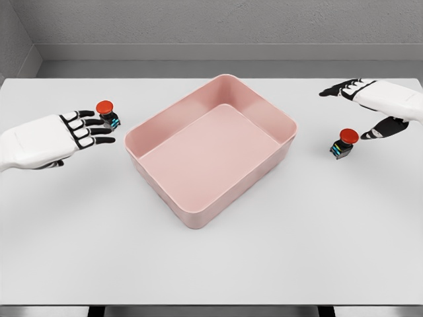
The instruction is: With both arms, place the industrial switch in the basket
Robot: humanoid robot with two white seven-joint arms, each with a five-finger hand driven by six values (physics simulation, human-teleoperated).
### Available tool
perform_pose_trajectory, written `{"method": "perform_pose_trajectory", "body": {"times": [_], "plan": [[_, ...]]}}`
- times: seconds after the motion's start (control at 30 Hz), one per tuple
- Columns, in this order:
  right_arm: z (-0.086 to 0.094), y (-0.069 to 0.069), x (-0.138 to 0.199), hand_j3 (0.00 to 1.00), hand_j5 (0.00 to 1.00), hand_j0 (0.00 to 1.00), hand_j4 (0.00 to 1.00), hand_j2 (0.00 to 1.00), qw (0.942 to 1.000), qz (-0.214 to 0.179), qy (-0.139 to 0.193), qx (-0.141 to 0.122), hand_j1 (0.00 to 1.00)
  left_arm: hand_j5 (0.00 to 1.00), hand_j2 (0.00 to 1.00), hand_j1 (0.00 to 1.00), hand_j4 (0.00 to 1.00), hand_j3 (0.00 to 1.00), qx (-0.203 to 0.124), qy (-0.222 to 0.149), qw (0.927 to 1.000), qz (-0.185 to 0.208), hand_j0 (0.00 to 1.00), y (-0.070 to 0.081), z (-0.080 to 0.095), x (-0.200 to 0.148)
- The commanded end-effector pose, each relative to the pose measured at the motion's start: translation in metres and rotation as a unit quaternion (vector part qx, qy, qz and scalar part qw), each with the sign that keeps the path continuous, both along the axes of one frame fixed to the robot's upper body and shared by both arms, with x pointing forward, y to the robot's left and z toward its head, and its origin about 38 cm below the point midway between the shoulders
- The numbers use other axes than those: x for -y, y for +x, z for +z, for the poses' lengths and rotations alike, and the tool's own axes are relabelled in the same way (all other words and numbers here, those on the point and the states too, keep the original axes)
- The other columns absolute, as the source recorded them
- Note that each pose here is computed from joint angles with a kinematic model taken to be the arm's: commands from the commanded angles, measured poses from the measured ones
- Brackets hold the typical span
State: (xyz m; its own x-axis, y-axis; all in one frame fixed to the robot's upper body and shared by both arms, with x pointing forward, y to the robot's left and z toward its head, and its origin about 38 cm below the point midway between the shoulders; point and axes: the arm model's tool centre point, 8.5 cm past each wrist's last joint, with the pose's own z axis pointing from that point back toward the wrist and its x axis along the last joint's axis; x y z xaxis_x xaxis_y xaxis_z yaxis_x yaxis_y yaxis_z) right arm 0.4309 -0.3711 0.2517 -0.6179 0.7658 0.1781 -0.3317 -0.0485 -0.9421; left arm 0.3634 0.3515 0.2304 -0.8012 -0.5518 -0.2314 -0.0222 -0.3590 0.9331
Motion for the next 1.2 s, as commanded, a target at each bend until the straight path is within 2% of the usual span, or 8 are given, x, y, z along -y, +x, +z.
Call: {"method": "perform_pose_trajectory", "body": {"times": [0.0, 0.17, 0.3, 0.47, 0.77, 0.87, 1.03, 1.17], "plan": [[0.001, 0.001, 0.002, 1.00, 1.00, 1.00, 1.00, 1.00, 1.0000, -0.009, 0.003, 0.000, 1.00, 1.00, 1.00, 1.00, 1.00, 1.00, -0.002, -0.002, 1.0000, 0.001, 1.00, 0.000, 0.000, 0.000], [0.009, -0.009, 0.029, 1.00, 1.00, 1.00, 1.00, 1.00, 0.9992, -0.034, -0.022, 0.005, 1.00, 1.00, 1.00, 1.00, 1.00, 1.00, 0.002, 0.001, 0.9995, 0.033, 1.00, 0.013, 0.002, -0.019], [-0.007, -0.014, 0.028, 1.00, 1.00, 1.00, 1.00, 1.00, 0.9990, -0.028, -0.031, -0.018, 1.00, 1.00, 1.00, 1.00, 1.00, 1.00, 0.006, -0.026, 0.9983, 0.053, 1.00, 0.032, -0.007, -0.017], [-0.028, -0.013, 0.013, 1.00, 1.00, 1.00, 1.00, 1.00, 0.9986, -0.016, -0.028, -0.041, 1.00, 1.00, 1.00, 1.00, 1.00, 1.00, -0.032, -0.020, 0.9978, 0.054, 1.00, 0.069, -0.042, 0.012], [-0.049, -0.001, 0.010, 1.00, 1.00, 1.00, 1.00, 1.00, 0.9942, -0.050, -0.040, -0.086, 1.00, 1.00, 1.00, 1.00, 1.00, 1.00, -0.061, -0.021, 0.9912, 0.116, 1.00, 0.127, -0.064, 0.018], [-0.057, 0.013, 0.006, 1.00, 1.00, 1.00, 1.00, 1.00, 0.9921, -0.061, -0.039, -0.102, 1.00, 1.00, 1.00, 1.00, 1.00, 1.00, -0.078, -0.034, 0.9852, 0.149, 1.00, 0.147, -0.074, 0.018], [-0.077, 0.030, -0.008, 1.00, 1.00, 1.00, 1.00, 1.00, 0.9886, -0.068, -0.035, -0.129, 1.00, 1.00, 1.00, 1.00, 1.00, 1.00, -0.085, -0.037, 0.9852, 0.144, 1.00, 0.151, -0.084, 0.033], [-0.081, 0.034, 0.004, 1.00, 1.00, 1.00, 1.00, 1.00, 0.9864, -0.087, -0.038, -0.134, 1.00, 1.00, 1.00, 1.00, 1.00, 1.00, -0.075, -0.040, 0.9863, 0.142, 1.00, 0.156, -0.073, 0.036]]}}
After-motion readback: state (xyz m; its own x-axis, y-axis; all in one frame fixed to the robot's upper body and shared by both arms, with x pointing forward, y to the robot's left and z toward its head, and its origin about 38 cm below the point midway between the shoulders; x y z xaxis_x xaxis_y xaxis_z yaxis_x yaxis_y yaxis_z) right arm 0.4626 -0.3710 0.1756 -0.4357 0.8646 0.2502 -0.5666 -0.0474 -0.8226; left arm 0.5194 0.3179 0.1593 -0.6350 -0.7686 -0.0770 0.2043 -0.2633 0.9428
